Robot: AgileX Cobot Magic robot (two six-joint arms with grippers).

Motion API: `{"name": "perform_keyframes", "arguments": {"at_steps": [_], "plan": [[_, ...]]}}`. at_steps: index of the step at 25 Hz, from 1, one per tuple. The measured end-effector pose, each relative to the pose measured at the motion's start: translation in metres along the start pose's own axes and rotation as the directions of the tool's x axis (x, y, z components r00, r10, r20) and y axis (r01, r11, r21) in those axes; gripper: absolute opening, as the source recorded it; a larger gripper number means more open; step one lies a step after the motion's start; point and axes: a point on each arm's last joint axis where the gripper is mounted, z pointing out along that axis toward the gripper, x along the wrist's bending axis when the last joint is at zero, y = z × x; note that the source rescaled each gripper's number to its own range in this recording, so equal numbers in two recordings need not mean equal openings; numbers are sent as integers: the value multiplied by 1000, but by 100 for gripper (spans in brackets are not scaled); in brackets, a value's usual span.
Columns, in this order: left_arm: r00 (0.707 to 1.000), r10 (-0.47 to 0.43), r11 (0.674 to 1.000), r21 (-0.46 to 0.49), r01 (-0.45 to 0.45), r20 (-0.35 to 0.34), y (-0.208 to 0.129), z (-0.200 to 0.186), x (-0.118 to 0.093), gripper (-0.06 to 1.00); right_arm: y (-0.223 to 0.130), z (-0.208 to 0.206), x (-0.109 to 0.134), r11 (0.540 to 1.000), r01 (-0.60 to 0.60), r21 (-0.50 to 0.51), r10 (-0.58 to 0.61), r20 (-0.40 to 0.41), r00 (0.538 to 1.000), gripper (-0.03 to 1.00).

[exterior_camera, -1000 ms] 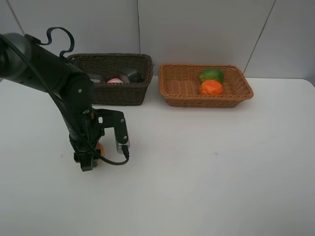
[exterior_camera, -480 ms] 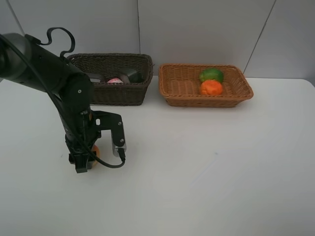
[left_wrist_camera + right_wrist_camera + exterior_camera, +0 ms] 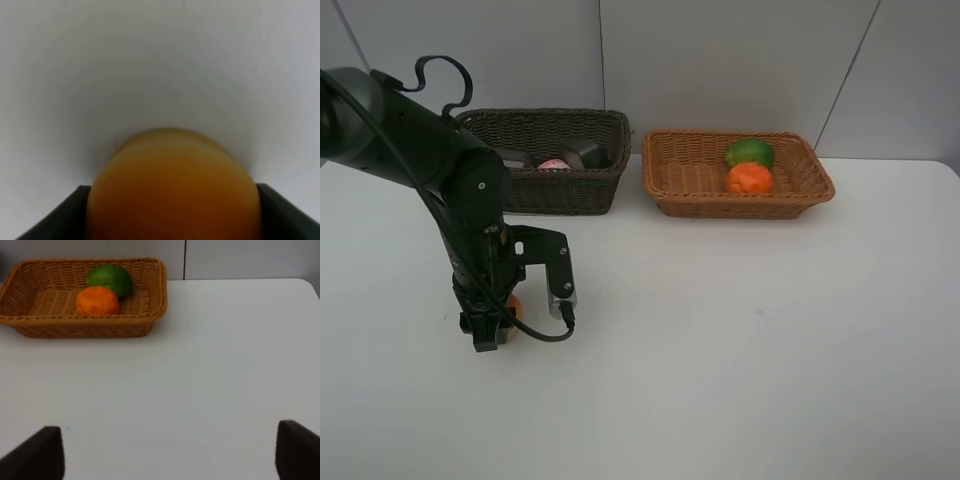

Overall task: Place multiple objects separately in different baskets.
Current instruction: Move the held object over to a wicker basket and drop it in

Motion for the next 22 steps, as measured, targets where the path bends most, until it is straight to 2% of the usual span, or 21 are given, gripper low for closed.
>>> {"name": "perform_keyframes", "arguments": {"at_steps": [12,22], "plan": [[1000,-15,1000,-20,15,-4,0,-6,0,78,0,0,0,1000,0,0,0,0,1000,94],[993,-84,979,-193,66,-87,1,-48,3,78,0,0,0,1000,0,0,0,0,1000,94]]}}
